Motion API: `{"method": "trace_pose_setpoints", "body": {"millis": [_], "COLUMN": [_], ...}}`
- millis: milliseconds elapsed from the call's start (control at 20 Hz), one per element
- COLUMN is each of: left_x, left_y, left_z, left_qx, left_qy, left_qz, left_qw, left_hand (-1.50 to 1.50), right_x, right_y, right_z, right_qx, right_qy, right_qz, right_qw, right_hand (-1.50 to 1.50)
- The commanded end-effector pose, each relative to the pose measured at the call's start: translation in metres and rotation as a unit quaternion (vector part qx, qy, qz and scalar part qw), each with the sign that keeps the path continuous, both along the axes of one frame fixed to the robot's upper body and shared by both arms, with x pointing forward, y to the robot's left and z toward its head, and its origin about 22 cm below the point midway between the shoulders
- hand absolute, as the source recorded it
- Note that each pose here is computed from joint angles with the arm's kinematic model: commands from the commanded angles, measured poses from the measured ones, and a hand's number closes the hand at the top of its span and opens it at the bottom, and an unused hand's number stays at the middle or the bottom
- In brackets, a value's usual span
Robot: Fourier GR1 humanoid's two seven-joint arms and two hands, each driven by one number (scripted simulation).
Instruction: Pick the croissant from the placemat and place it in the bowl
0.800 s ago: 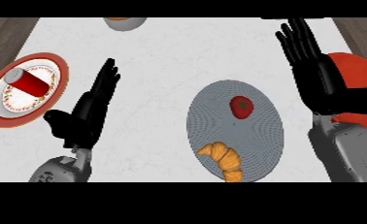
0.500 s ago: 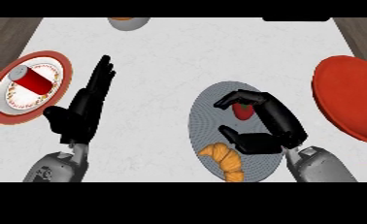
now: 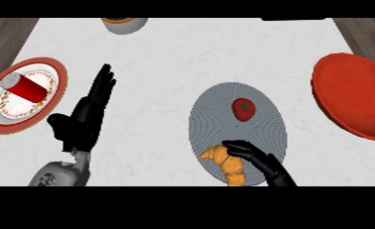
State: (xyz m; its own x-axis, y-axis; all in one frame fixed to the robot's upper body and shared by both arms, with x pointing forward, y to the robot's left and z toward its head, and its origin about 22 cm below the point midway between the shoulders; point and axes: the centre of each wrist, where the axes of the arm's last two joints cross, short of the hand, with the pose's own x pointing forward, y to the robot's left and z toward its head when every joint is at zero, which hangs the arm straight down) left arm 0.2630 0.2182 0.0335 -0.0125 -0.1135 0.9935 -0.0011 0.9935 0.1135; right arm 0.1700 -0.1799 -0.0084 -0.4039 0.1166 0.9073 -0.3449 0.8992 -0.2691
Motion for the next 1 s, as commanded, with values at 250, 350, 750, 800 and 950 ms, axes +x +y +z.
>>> {"method": "trace_pose_setpoints", "body": {"millis": [250,350,750,800,950], "left_x": [0.003,0.010,0.009,0.006,0.003], "left_y": [0.010,-0.007,0.010,-0.001,-0.003], "left_z": [0.006,0.003,-0.002,-0.005,-0.012], "left_qx": [0.000,0.002,0.002,-0.001,-0.006], "left_qy": [-0.003,0.003,-0.006,-0.004,-0.008], "left_qz": [-0.003,-0.013,-0.011,-0.014,-0.022], "left_qw": [1.0000,0.9999,0.9999,0.9999,0.9997], "left_hand": [0.00,0.00,0.00,0.00,0.00], "right_x": [-0.030,-0.033,-0.024,-0.022,-0.005], "right_y": [-0.026,-0.020,0.000,-0.011,0.001], "right_z": [0.057,0.072,0.099,0.093,0.092], "right_qx": [-0.067,-0.093,-0.187,-0.208,-0.243], "right_qy": [-0.069,-0.059,0.059,0.074,0.117], "right_qz": [-0.086,-0.099,-0.073,-0.069,-0.056], "right_qw": [0.992,0.989,0.978,0.973,0.961], "right_hand": [-1.50,-1.50,-1.50,-1.50,-1.50]}}
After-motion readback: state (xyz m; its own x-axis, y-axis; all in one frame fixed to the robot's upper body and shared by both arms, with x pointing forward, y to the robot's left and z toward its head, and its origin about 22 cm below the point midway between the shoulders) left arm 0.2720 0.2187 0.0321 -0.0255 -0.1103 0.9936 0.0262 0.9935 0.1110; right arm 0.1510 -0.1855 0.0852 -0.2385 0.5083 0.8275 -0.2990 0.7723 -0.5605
